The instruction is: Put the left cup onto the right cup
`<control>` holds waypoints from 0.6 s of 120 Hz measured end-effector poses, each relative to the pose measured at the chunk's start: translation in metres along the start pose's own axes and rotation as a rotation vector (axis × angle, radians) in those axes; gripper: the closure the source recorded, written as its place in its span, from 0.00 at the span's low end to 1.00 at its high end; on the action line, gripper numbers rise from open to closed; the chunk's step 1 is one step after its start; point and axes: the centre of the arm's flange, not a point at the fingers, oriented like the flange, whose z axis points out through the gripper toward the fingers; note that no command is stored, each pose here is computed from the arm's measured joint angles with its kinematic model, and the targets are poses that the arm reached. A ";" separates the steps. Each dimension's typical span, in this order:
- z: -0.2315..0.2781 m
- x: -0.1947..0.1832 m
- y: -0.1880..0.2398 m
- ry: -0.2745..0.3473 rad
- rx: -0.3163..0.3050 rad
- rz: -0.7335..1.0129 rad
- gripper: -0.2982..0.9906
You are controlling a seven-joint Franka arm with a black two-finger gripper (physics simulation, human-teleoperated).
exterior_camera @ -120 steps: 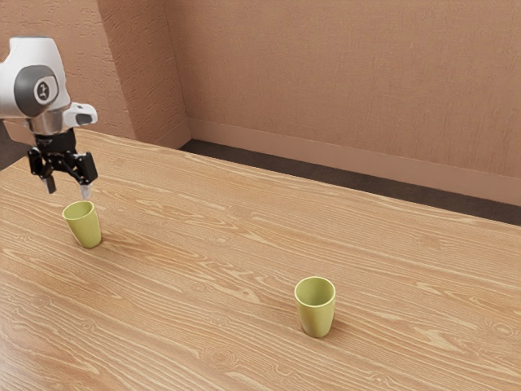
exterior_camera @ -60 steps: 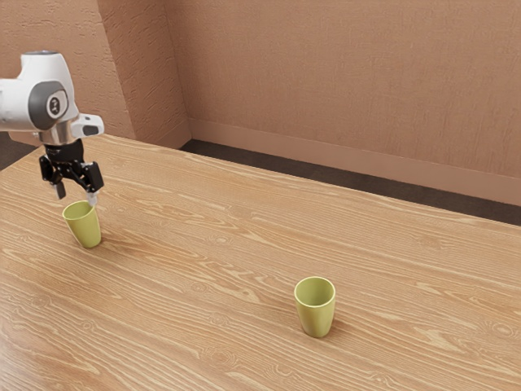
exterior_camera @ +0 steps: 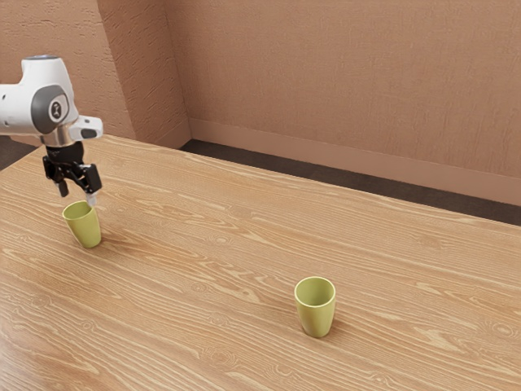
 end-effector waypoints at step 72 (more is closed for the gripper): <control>0.021 0.007 -0.016 -0.017 -0.008 0.042 0.23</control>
